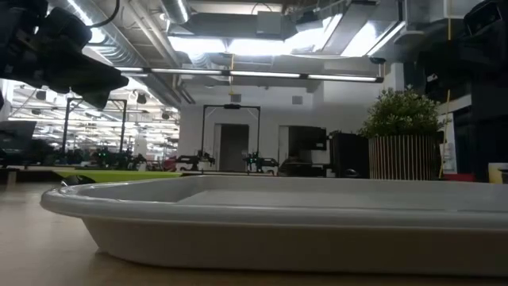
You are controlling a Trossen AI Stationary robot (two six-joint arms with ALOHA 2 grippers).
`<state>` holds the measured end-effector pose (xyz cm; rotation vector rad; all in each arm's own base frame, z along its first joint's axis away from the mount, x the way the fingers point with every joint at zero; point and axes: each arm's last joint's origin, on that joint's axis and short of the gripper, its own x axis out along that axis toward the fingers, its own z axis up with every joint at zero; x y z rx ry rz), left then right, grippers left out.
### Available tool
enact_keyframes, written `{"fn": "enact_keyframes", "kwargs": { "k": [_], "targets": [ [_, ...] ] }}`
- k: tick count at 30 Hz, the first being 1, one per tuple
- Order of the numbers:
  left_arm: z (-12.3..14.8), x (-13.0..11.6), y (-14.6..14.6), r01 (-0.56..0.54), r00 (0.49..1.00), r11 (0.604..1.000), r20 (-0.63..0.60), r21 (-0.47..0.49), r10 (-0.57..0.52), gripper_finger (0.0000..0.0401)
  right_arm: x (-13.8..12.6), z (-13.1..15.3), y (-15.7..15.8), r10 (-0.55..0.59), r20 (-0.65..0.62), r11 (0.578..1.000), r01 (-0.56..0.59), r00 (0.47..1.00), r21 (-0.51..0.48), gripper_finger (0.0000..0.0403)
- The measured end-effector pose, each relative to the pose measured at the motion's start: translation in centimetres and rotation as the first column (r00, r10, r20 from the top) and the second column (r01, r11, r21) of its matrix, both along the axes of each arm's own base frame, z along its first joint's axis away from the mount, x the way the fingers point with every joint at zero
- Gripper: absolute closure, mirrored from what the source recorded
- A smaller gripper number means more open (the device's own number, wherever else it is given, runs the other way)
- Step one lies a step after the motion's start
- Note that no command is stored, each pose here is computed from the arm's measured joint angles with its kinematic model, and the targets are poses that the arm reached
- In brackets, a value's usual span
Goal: Pick and place plate/cup/fork/spoon on tray
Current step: Put the green plate on the center of the gray serving tray
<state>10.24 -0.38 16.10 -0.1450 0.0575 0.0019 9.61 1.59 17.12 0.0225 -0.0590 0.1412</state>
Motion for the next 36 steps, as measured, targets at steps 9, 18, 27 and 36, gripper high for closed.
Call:
{"fn": "enact_keyframes", "kwargs": {
  "k": [9,18,27,36],
  "targets": [
    [2.5,-0.2,0.5,-0.178,0.951,0.983,0.25,-0.04,0.182,0.0315,0.0,0.1,0.0,-0.003,0.007,1.0,0.003,1.0,0.002,0.0309],
    [7.7,-0.4,0.7,-0.293,0.917,0.945,0.323,0.149,0.234,0.0315,-0.1,1.1,-0.2,-0.05,0.121,0.999,0.052,0.991,-0.015,0.0308],
    [9.1,5.2,0.5,-0.237,0.865,0.909,-0.352,0.344,0.358,0.0315,0.0,0.5,-0.1,-0.04,0.042,0.997,0.037,0.998,0.072,0.0309],
    [7.4,11.1,-0.2,-0.095,0.647,0.871,-0.634,0.483,0.423,0.0315,0.0,0.1,-0.1,-0.041,0.006,0.997,0.04,0.999,0.061,0.0309]
  ]
}}
